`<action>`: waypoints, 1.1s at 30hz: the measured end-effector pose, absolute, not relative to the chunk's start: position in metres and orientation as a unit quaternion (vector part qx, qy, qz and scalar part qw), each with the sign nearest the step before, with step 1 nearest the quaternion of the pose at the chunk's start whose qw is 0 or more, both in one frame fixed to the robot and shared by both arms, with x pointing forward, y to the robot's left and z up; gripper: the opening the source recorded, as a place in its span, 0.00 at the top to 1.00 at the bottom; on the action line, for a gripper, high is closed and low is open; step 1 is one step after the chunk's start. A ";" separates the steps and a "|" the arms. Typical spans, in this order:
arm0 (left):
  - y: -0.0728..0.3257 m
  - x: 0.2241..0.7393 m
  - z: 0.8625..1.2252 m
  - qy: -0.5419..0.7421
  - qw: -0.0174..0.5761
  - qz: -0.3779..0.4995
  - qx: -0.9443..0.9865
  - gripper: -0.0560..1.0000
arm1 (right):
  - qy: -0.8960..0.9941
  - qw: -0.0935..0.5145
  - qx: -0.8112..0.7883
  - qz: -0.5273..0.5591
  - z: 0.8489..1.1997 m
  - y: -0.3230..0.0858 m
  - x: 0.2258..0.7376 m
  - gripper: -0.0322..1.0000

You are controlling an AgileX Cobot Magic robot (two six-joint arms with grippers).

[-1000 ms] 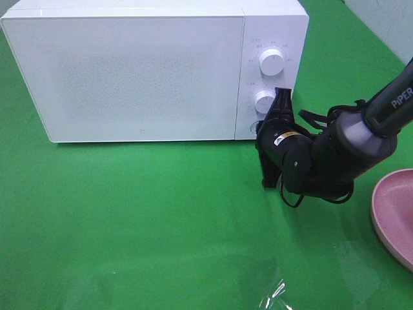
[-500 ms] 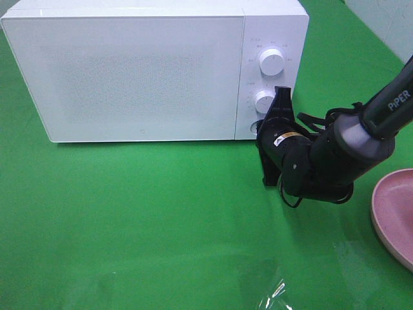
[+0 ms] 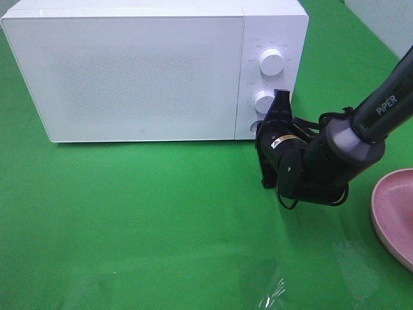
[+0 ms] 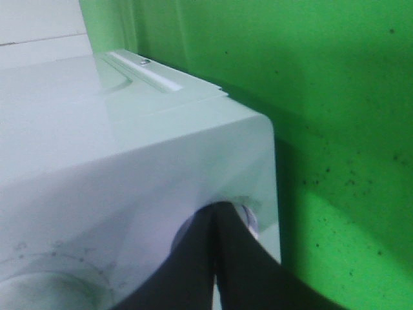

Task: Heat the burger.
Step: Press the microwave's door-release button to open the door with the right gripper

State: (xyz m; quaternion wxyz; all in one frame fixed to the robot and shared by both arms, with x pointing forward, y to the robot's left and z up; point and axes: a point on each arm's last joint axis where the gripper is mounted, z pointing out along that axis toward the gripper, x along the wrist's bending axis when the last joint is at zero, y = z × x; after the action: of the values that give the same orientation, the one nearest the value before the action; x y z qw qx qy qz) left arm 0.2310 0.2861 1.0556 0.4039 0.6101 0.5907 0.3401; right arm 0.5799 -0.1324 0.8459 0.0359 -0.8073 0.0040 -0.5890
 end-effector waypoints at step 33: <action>0.286 0.231 1.056 0.591 0.404 0.340 0.610 0.03 | 0.009 0.019 -0.798 -0.602 0.843 -0.123 0.588 0.96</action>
State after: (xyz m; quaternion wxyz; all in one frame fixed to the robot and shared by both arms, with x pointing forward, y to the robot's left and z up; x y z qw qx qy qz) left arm 0.2310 0.2862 1.0557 0.4042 0.6099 0.5905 0.3404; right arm 0.5883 -0.1232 0.8430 0.0190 -0.7982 0.0086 -0.6020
